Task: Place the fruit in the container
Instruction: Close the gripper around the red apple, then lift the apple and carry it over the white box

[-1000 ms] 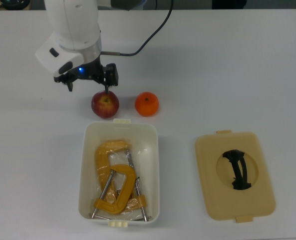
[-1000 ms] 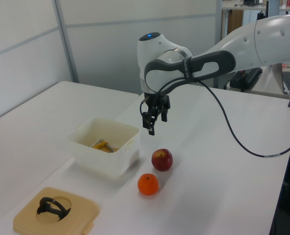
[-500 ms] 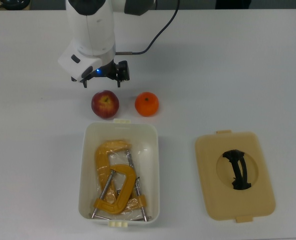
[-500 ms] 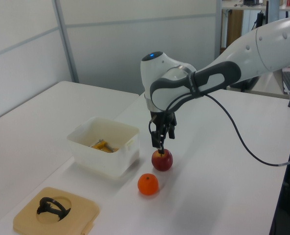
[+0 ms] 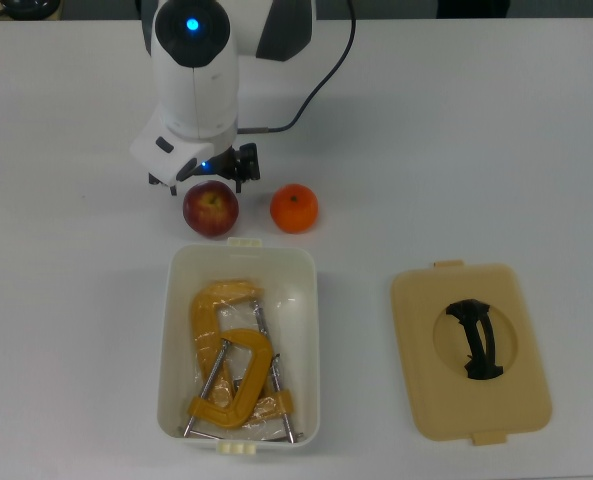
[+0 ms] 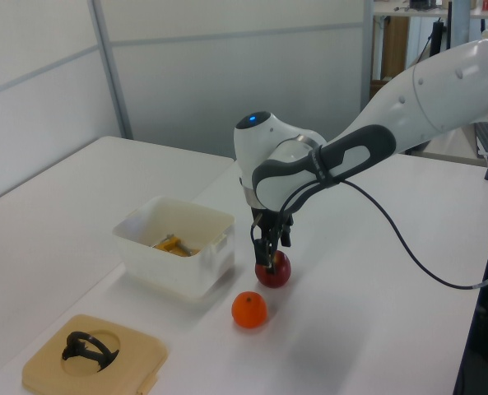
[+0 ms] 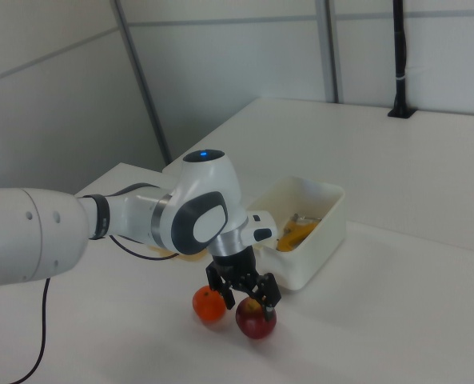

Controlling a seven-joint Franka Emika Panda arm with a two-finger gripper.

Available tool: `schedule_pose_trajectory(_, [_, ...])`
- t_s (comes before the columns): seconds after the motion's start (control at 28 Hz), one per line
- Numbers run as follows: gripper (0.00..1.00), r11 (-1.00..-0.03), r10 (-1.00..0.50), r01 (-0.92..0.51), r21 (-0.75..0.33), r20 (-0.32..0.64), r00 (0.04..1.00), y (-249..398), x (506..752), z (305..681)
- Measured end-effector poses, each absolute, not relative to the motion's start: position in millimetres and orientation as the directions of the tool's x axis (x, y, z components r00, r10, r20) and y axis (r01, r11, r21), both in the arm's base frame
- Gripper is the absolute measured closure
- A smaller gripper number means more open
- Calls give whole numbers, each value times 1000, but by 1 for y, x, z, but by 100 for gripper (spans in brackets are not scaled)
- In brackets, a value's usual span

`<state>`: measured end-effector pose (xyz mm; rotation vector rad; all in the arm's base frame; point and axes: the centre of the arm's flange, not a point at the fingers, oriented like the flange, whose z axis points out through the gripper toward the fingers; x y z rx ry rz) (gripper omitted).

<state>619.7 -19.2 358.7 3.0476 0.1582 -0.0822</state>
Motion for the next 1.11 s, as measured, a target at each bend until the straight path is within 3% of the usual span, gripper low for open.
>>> schedule_pose_trajectory(0.36, [3, -987, 127, 131, 98, -46, 991, -15, 628, 332])
schedule_pose_trajectory(0.46, [9, -985, 137, 141, 103, -43, 990, -12, 629, 333])
schedule_pose_trajectory(0.75, [9, -984, 140, 146, 104, -65, 988, -10, 628, 339])
schedule_pose_trajectory(0.89, [9, -986, 121, 131, 105, -98, 988, -14, 632, 370])
schedule_pose_trajectory(1.11, [9, -997, 65, 65, 47, 14, 998, -21, 652, 447])
